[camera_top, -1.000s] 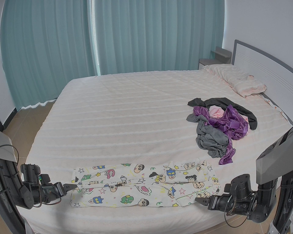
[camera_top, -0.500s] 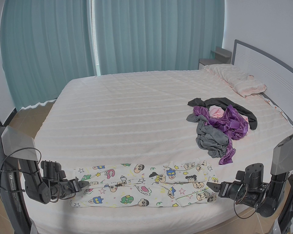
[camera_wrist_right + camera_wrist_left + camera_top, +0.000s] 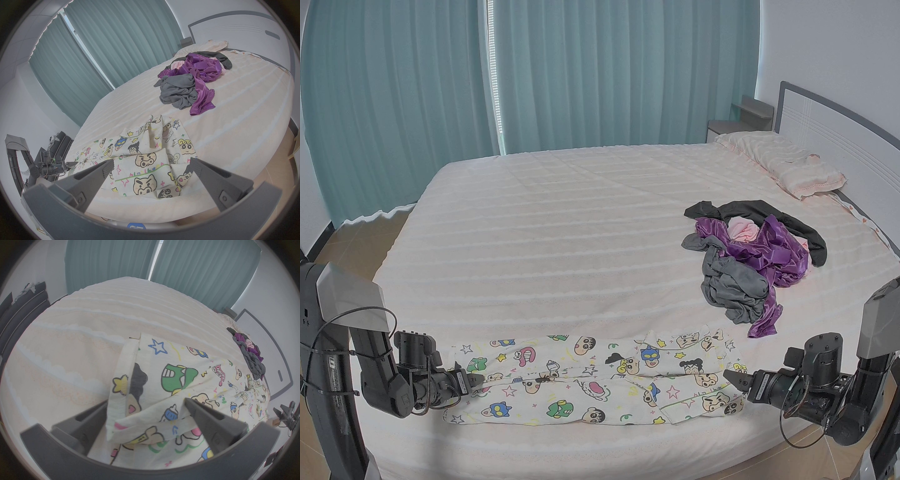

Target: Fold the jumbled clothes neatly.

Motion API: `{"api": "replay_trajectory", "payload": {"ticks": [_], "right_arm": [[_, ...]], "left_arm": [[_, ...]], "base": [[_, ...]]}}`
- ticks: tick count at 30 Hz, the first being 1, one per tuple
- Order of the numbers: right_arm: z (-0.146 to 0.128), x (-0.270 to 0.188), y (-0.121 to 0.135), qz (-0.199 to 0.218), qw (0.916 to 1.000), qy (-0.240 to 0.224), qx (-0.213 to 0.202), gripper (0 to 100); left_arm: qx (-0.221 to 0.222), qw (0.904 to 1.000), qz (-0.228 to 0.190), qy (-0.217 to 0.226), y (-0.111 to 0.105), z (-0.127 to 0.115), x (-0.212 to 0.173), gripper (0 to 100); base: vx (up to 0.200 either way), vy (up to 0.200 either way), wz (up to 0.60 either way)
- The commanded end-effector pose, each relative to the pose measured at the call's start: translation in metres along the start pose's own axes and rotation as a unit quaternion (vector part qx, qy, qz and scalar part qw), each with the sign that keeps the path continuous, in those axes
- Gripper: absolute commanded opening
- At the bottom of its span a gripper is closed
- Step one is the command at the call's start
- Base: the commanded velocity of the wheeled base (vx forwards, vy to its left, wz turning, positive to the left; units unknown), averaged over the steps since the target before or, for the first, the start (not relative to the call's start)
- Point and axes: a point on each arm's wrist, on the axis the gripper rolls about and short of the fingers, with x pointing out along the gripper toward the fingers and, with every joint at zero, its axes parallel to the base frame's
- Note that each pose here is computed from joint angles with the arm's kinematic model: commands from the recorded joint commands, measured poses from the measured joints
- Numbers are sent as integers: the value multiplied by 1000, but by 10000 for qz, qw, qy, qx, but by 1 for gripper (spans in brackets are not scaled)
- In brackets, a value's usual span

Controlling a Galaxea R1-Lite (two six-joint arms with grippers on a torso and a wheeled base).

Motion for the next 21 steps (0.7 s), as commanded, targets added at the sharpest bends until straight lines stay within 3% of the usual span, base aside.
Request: {"api": "replay_trajectory", "payload": {"ticks": [1, 12, 21], "right_arm": [[-2, -4, -1, -29, 10000, 42, -3, 100], [-1, -4, -2, -28, 10000, 43, 9, 100], [-1, -4, -2, -24, 10000, 36, 9, 100]], "left_arm": [[44, 10000, 30, 63, -3, -2, 3, 0], [13, 9999, 30, -119, -4, 7, -9, 0], [-234, 9989, 179, -372, 4, 43, -47, 0]], "base": [[0, 0, 0], [0, 0, 0], [0, 0, 0]]}}
